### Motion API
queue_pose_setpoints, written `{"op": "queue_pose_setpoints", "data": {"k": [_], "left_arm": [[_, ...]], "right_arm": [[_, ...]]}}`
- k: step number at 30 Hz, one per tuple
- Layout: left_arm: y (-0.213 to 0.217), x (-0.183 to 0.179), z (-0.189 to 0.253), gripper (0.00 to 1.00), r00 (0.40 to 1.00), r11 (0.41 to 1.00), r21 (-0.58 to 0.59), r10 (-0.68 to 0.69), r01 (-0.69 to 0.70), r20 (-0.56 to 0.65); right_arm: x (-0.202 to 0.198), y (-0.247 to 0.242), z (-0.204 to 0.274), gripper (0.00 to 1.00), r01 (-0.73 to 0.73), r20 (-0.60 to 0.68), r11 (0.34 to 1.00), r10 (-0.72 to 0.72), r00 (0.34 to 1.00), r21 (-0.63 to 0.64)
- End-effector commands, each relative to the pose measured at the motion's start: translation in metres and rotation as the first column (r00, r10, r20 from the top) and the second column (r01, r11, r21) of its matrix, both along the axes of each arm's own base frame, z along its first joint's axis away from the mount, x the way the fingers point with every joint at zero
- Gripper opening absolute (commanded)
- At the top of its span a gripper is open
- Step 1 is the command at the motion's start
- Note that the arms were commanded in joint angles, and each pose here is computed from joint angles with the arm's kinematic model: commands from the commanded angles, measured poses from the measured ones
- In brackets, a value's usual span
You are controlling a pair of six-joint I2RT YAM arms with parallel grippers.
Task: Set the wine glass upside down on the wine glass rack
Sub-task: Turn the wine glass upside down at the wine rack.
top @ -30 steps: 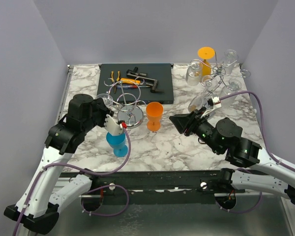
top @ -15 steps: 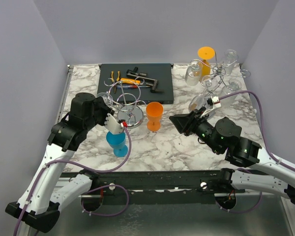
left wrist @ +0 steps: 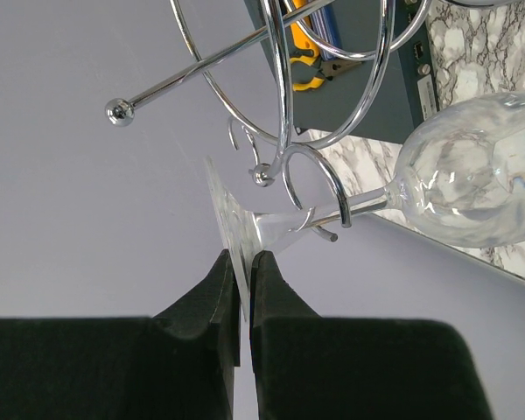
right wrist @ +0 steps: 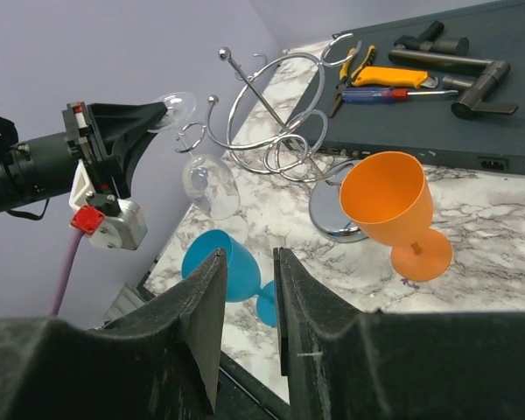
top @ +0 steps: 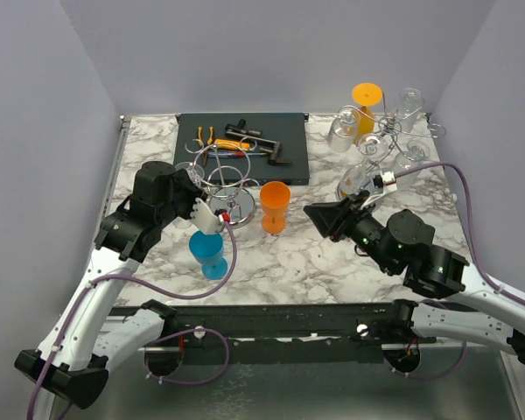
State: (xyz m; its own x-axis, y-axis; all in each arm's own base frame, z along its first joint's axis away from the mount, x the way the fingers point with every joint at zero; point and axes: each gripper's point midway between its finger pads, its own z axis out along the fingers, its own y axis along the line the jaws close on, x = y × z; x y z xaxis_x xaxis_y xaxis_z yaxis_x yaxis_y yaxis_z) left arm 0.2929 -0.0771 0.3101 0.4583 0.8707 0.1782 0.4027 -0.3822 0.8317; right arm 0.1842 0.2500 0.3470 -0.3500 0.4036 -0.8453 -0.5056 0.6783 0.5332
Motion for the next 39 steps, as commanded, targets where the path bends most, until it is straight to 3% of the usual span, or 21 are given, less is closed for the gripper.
{"op": "queue_pose_setpoints", "data": {"k": [1,6,12,18,28,29,32,33,39], "left_arm": [[-0.005,0.007,0.010,0.00,0.998,1.000,-0.003,-0.028,0.028,0.056],[-0.009,0.010,0.005,0.01,0.998,0.999,0.009,-0.049,0.048,0.044],[-0.017,0.010,-0.004,0.09,0.994,0.994,0.033,-0.103,0.102,0.030],[-0.016,0.004,-0.011,0.28,0.993,0.992,0.056,-0.116,0.116,0.002],[-0.011,-0.005,-0.011,0.45,0.993,0.992,0.064,-0.109,0.112,-0.050],[-0.010,-0.006,-0.012,0.52,0.992,0.991,0.071,-0.110,0.114,-0.056],[-0.009,-0.011,-0.012,0.54,0.991,0.990,0.074,-0.113,0.118,-0.068],[-0.009,-0.012,-0.012,0.64,0.991,0.990,0.075,-0.113,0.118,-0.071],[-0.007,-0.015,-0.013,0.75,0.991,0.992,0.068,-0.105,0.110,-0.085]], "right_arm": [[0.002,-0.009,0.003,0.33,0.039,-0.004,0.999,-0.039,0.999,0.013],[0.003,-0.009,0.005,0.33,0.042,-0.002,0.999,-0.042,0.999,0.014],[0.003,-0.010,0.004,0.33,0.047,-0.001,0.999,-0.047,0.999,0.017],[0.003,-0.013,0.005,0.32,0.055,0.001,0.998,-0.055,0.998,0.023],[0.003,-0.015,0.008,0.32,0.057,0.007,0.998,-0.058,0.998,0.035],[0.003,-0.015,0.008,0.32,0.058,0.007,0.998,-0.059,0.998,0.035],[0.002,-0.016,0.009,0.32,0.056,0.009,0.998,-0.056,0.998,0.039],[0.002,-0.015,0.009,0.32,0.055,0.009,0.998,-0.055,0.998,0.038],[0.001,-0.014,0.011,0.32,0.049,0.014,0.998,-0.049,0.999,0.039]]}}
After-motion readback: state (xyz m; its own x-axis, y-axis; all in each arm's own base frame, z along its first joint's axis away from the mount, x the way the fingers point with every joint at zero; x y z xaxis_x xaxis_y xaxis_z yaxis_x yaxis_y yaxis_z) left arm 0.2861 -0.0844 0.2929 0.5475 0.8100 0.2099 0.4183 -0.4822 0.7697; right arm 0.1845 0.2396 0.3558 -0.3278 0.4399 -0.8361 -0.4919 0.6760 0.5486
